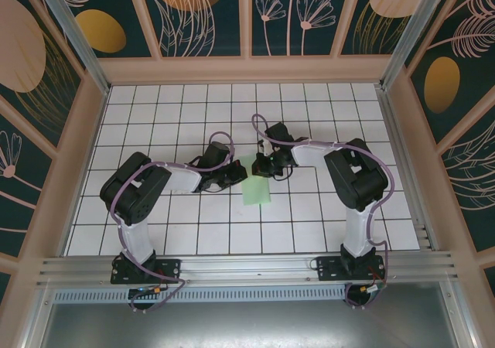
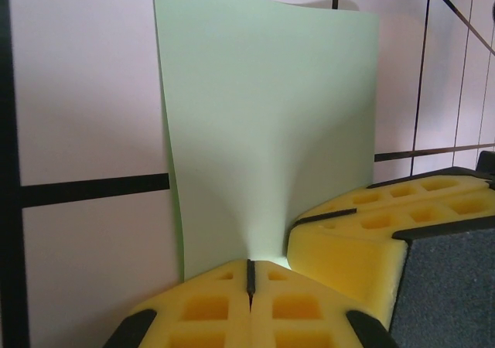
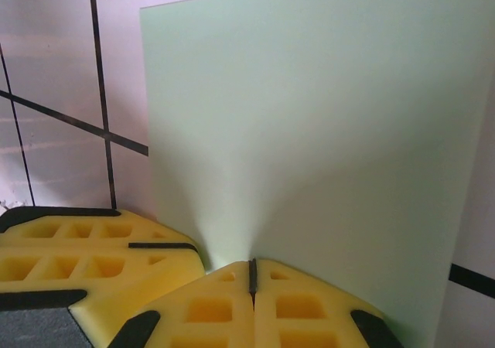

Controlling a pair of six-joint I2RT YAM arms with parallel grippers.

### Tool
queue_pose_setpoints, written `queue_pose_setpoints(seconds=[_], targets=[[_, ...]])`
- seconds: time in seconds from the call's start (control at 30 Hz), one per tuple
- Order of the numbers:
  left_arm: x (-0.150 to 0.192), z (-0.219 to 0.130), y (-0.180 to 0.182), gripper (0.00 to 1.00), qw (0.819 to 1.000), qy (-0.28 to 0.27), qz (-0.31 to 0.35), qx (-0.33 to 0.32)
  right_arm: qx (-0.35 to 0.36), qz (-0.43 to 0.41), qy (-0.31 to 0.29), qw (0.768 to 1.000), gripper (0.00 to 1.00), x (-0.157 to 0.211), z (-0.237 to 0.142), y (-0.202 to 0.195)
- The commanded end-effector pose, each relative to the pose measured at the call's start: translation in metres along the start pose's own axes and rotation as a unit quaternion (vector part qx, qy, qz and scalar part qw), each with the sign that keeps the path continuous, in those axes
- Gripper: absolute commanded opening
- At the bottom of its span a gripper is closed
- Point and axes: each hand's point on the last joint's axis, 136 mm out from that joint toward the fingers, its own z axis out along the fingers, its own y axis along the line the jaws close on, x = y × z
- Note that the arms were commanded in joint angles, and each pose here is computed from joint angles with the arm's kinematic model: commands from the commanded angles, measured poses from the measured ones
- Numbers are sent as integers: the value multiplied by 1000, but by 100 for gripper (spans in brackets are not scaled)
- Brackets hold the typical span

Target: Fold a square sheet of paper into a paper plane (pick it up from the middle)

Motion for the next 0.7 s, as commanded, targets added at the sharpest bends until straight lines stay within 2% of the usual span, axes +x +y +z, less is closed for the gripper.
queue_pose_setpoints(seconds=[0.0, 0.23, 0.4, 0.67], targets=[[65, -5, 129, 0, 970, 74, -61, -223, 51, 30, 29, 998, 0, 21, 4, -49], [69, -9, 140, 0, 965, 77, -54, -245, 59, 62, 18, 996, 0, 40, -14, -87], [70, -10, 141, 0, 965, 78, -53, -247, 60, 74, -14, 995, 0, 34, -36, -99], [69, -9, 136, 0, 968, 77, -47, -233, -25, 26, -83, 996, 0, -8, -60, -35]])
